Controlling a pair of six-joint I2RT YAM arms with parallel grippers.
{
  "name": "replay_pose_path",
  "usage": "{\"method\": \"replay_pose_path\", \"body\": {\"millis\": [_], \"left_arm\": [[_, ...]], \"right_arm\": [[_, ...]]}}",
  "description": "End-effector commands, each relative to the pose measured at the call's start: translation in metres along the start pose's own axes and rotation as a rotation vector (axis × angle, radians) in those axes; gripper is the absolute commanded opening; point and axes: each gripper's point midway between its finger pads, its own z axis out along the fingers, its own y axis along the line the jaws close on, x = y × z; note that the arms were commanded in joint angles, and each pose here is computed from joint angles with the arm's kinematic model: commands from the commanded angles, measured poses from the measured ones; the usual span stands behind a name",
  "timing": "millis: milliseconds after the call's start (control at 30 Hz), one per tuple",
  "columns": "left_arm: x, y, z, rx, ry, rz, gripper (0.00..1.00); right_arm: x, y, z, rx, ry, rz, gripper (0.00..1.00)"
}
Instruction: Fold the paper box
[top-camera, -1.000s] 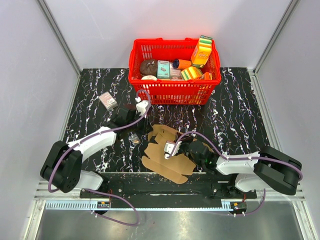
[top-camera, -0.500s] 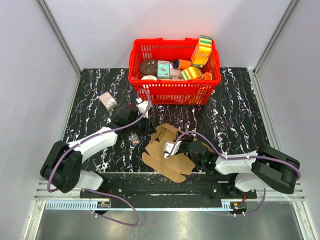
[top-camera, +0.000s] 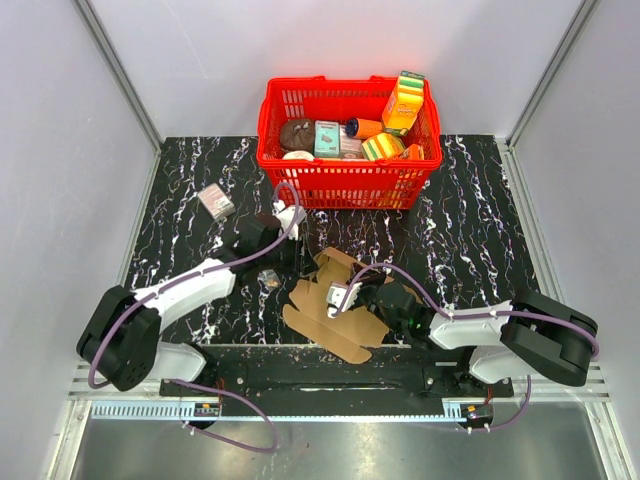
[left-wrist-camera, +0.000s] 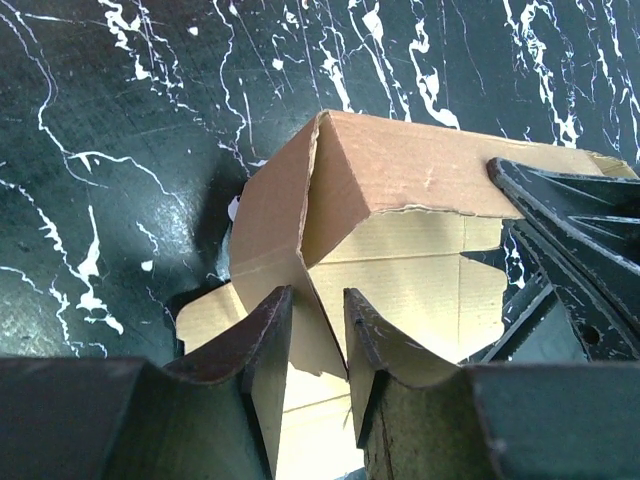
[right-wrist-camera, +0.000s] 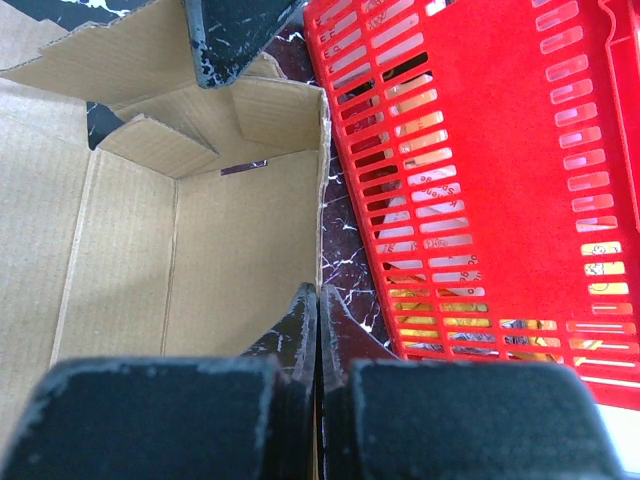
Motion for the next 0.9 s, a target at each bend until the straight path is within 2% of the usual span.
{"method": "replay_pose_path", "body": {"millis": [0,867], "left_arm": [[-0.013,-0.010,-0.009,0.026,-0.088,-0.023,0.32],[0.017,-0.022,-0.007,0.138,-0.141,-0.056,0.36]], "right_arm": [[-0.021,-0.013,0.005,0.046,-0.065,0.028,0.00],[-0.025,-0.009,0.004,0.035,-0.083,0.017,0.00]]}}
